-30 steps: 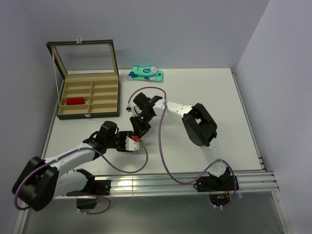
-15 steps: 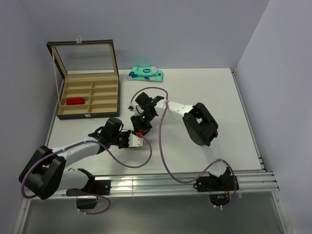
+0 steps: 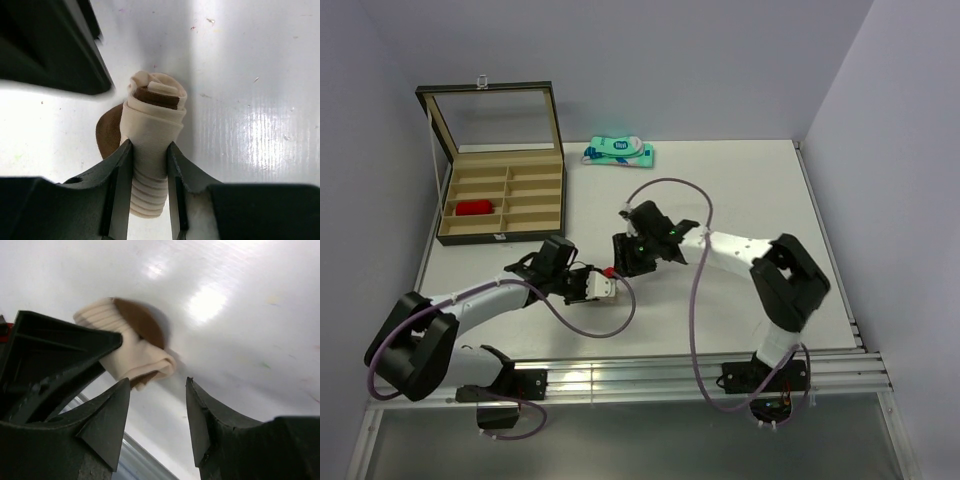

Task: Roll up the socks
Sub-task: Roll the sock at the center of the board.

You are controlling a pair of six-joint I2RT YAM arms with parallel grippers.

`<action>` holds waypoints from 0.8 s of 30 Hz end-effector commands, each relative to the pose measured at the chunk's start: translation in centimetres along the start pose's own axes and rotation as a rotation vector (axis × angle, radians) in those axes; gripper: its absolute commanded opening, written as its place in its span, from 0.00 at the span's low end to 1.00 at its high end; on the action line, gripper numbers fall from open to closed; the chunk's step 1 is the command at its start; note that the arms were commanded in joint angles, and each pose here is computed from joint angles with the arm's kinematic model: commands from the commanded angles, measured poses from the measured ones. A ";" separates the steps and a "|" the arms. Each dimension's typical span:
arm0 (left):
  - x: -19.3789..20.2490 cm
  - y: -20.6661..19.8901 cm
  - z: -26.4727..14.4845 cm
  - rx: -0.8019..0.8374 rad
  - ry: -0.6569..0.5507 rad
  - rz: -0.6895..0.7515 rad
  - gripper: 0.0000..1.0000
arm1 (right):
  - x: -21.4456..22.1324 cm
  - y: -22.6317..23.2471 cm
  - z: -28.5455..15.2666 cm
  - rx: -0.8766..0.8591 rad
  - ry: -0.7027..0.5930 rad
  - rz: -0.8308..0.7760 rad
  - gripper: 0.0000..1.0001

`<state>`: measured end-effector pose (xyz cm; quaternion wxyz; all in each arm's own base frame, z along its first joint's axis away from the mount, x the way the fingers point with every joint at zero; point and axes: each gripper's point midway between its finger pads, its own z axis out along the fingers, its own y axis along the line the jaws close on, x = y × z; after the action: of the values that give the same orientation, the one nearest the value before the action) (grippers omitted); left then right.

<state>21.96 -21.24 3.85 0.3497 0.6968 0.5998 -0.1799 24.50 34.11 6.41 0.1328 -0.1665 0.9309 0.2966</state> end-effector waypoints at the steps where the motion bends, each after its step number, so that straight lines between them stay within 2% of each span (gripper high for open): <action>1: 1.4 -4.3 0.1 0.174 0.046 -0.123 0.02 | -4.0 -0.9 -3.1 0.049 -0.305 0.061 0.56; 3: 1.6 -4.6 0.1 0.190 0.054 -0.133 0.02 | -4.6 -1.0 -5.5 0.059 -0.412 0.085 0.56; 9: 1.6 -4.7 -0.1 0.266 0.062 -0.182 0.01 | -2.3 -2.0 -9.4 0.012 -0.606 0.105 0.57; 11: 1.8 -5.5 -0.3 0.328 0.068 -0.228 0.01 | -1.5 -1.9 -10.7 -0.016 -0.667 0.079 0.57; 14: 1.9 -5.4 -0.6 0.384 0.069 -0.278 0.01 | -0.8 -2.1 -11.6 0.045 -0.739 0.032 0.57; 18: 2.2 -5.3 -0.7 0.457 0.094 -0.324 0.01 | 1.4 1.1 -10.4 0.091 -0.717 -0.123 0.58; 24: 3.0 -5.8 -0.8 0.539 0.141 -0.373 0.01 | 2.6 3.6 -7.2 0.250 -0.641 -0.369 0.58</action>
<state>22.09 -21.70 3.49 0.2126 0.6747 0.6323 -0.3158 18.24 30.67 11.16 0.4308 -0.1864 0.8476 0.2474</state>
